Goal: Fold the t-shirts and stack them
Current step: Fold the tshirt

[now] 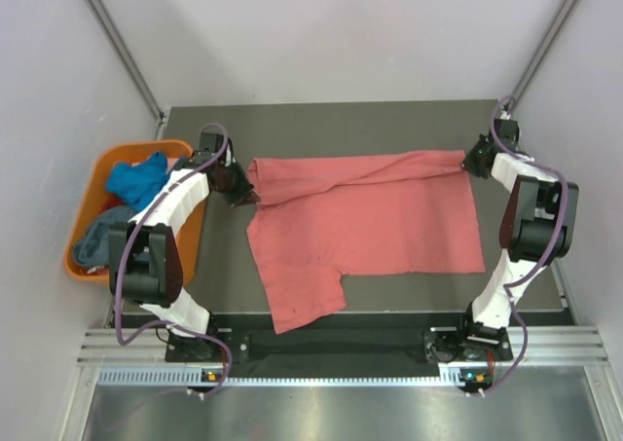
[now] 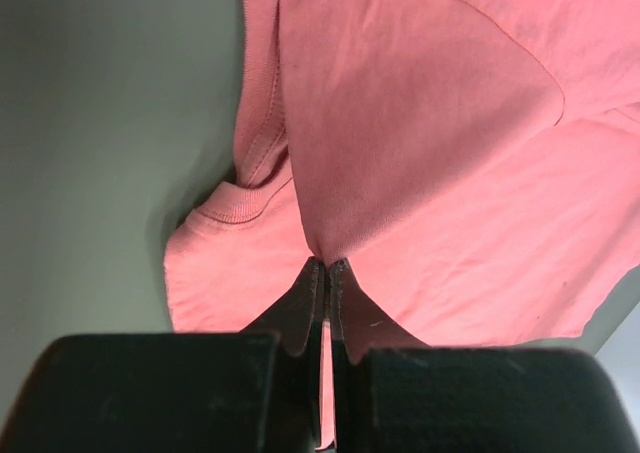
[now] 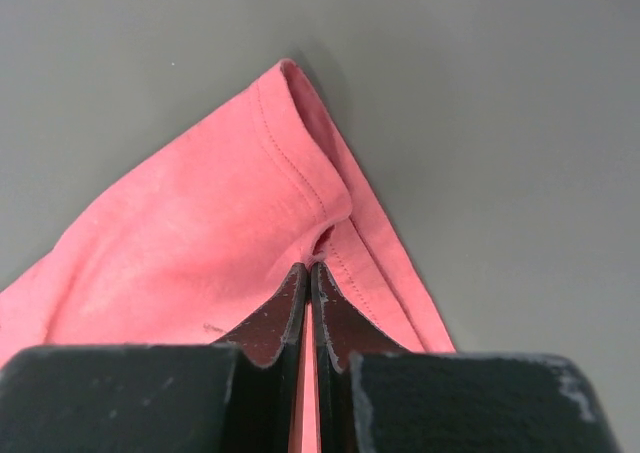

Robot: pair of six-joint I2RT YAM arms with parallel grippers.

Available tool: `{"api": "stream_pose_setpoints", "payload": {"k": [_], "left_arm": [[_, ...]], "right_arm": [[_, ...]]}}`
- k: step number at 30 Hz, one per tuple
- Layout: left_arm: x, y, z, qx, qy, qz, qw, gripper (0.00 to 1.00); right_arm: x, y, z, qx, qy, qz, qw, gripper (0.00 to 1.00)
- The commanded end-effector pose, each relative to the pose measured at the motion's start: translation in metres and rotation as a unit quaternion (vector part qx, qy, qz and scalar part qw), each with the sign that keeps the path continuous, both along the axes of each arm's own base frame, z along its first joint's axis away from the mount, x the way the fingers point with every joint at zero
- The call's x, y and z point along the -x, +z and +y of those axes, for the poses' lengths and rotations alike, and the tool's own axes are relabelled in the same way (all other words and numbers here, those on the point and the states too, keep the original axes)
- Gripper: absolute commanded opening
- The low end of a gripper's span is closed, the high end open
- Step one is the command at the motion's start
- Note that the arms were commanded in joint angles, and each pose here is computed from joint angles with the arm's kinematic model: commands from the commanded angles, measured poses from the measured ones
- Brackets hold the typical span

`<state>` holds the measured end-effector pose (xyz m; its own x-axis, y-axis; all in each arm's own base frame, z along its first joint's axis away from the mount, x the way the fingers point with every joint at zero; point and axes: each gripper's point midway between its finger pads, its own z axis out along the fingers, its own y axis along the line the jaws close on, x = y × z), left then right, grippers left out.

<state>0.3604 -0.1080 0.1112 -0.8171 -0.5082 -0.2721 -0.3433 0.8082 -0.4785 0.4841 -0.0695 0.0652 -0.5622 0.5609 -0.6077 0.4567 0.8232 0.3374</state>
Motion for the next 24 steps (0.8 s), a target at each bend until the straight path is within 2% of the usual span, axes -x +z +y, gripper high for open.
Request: {"api": "stream_pose_setpoints", "payload": {"k": [1,10,20,24], "left_arm": [[-0.012,0.015,-0.003,0.014,0.007,-0.038,0.999,0.00],[0.007,-0.007,-0.004,0.001,0.016,-0.022,1.000,0.00],[0.011,-0.006,0.005,-0.027,0.019,-0.018,0.999,0.00],[0.017,-0.004,-0.006,0.008,0.015,-0.018,1.000,0.00]], "right_arm": [[-0.009,0.051,-0.011,0.023,-0.007,-0.053,0.998,0.00],[0.014,0.021,-0.017,0.041,-0.021,-0.007,0.999,0.00],[0.010,0.003,-0.021,0.047,-0.019,0.011,0.999,0.01],[0.006,0.005,-0.020,0.044,-0.016,0.010,0.999,0.00]]}}
